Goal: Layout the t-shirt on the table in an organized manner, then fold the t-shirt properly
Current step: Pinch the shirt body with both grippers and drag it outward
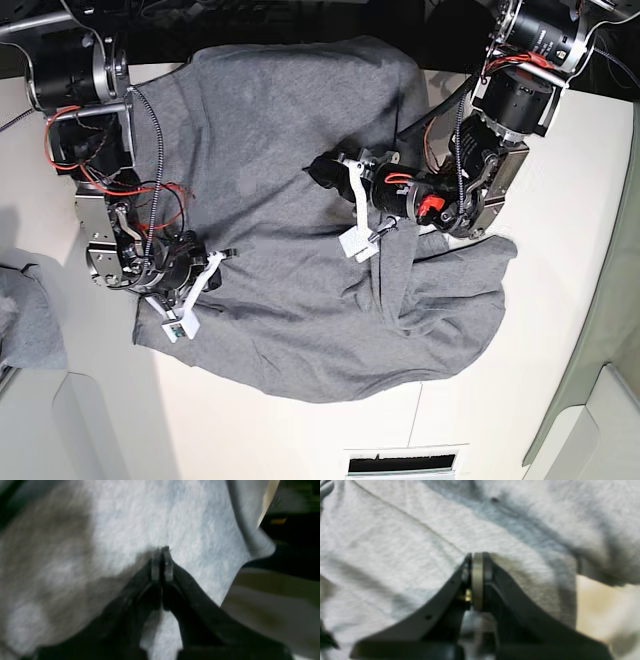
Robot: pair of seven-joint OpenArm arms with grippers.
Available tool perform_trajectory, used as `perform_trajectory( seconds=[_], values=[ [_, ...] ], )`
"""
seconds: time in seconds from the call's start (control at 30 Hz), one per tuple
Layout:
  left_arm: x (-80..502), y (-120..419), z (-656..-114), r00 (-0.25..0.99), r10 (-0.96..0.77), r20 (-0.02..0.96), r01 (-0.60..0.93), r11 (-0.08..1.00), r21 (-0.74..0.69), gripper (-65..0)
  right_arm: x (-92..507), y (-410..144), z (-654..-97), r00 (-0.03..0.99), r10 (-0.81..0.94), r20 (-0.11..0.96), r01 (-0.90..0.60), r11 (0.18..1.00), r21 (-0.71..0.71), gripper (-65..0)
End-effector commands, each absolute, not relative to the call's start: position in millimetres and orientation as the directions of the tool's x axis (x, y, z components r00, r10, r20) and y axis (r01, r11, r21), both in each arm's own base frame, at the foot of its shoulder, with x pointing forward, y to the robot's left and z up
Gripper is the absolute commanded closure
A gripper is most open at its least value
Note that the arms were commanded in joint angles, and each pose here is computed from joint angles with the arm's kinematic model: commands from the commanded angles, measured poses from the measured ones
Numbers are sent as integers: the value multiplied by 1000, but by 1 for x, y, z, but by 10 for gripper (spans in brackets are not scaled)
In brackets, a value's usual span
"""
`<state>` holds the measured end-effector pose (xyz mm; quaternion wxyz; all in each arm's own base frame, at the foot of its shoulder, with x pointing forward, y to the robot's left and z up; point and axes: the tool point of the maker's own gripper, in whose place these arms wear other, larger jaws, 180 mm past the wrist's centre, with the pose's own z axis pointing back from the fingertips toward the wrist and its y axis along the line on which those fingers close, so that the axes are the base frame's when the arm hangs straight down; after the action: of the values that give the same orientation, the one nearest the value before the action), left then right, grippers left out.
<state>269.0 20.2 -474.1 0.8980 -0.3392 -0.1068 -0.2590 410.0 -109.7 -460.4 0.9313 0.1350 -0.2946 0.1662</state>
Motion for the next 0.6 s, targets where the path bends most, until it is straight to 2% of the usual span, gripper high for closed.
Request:
perform_trajectory(
  seconds=[0.0,0.17,0.27,0.57],
  values=[
    [276,47,-479,831,-443,336,556,682,-475,-13,422,-124,-447,755,226,616,-381,915,132,0],
    [308,106,-473,817,-452,358,563,760,-326,-13,390,-147,-462,836,159,525,-314,923,221,0],
    [335,124,-460,784,-477,396,588,775,-231,-13,365,-145,-466,837,154,525,-339,899,277,0],
    [391,101,-419,716,-466,520,616,772,-158,-13,269,-95,-472,838,154,523,-402,824,400,0]
  ],
)
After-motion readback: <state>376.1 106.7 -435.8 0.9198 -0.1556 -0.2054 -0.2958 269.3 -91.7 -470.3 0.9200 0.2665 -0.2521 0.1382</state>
